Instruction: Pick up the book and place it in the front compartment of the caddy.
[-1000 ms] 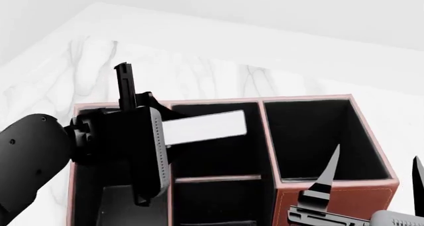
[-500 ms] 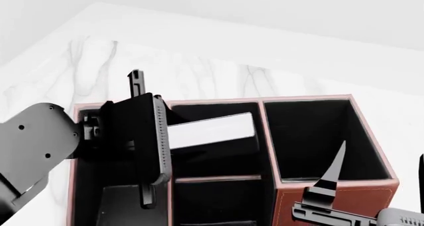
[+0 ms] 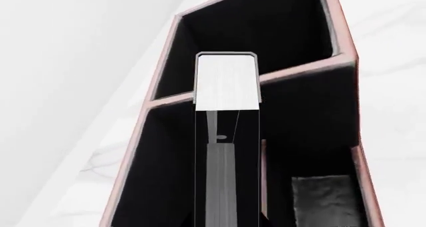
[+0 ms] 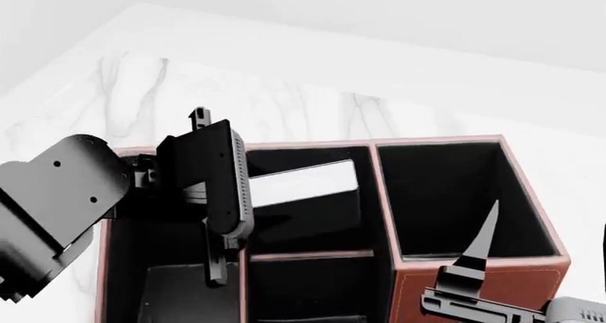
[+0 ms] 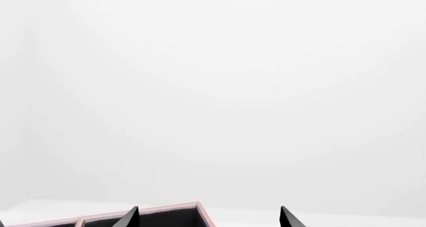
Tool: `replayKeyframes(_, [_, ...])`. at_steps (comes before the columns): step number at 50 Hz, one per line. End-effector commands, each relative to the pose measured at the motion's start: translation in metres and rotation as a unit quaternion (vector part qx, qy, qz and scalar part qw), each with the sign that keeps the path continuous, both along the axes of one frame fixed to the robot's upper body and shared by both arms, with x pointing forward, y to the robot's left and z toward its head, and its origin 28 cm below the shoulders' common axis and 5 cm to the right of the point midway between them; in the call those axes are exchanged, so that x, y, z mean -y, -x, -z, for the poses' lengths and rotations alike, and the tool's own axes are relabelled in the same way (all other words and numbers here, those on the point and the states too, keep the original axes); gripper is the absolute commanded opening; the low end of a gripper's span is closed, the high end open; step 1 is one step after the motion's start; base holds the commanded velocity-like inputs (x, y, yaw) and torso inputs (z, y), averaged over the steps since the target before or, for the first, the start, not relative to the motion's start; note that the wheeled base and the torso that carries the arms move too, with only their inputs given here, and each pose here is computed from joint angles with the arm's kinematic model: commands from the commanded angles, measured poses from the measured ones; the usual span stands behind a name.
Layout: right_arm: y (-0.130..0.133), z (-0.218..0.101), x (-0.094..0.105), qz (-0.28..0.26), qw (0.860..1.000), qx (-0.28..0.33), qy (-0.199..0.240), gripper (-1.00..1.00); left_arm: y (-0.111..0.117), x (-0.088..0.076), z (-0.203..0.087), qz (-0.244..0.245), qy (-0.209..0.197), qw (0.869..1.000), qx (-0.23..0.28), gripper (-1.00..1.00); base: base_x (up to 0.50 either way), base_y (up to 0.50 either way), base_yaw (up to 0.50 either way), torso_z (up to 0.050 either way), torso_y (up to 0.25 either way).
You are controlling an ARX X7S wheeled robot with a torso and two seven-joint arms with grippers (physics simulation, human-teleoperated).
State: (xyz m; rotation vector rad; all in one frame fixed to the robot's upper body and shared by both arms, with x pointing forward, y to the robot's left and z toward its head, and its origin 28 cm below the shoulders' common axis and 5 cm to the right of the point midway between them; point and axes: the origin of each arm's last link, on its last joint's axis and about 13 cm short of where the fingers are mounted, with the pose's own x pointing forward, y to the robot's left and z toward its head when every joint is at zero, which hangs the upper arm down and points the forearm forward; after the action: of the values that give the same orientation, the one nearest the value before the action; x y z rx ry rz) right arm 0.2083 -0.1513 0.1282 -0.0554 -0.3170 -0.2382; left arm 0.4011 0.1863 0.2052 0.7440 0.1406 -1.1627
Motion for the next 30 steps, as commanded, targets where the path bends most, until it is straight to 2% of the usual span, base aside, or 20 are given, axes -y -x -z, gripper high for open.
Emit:
replayKeyframes(1, [0.001,-0.002,0.003,0.002,1.0,0.014,-0.006,1.0,-0.006,0.014,0.004,0.023,0.022,0.999,-0.012,-1.0,0.0,0.0,0.0,0.0,0.0])
replayKeyframes(5, [0.001,-0.002,0.003,0.002,1.0,0.014,-0.006,1.0,-0.01,0.015,0.011,0.016,0.029,0.999,-0.014,-1.0,0.0,0.0,0.0,0.0,0.0])
replayKeyframes(6, [0.002,-0.003,0.003,0.001,1.0,0.015,-0.006,1.0,-0.012,0.015,0.014,0.01,0.029,0.999,-0.012,1.0,0.0,0.0,0.0,0.0,0.0])
replayKeyframes(11, [0.001,-0.002,0.003,0.002,1.0,0.016,-0.006,1.0,-0.013,0.013,0.02,0.004,0.029,0.999,-0.014,1.0,0.0,0.0,0.0,0.0,0.002])
replayKeyframes(21, [0.001,-0.002,0.002,0.001,1.0,0.016,-0.004,1.0,0.0,0.005,0.026,-0.003,0.036,0.999,0.005,1.0,0.0,0.0,0.0,0.0,0.0])
replayKeyframes(30, [0.004,-0.003,0.001,0.0,1.0,0.018,-0.002,1.0,0.038,0.0,0.01,-0.035,0.107,0.99,0.081,1.0,0.0,0.0,0.0,0.0,0.0])
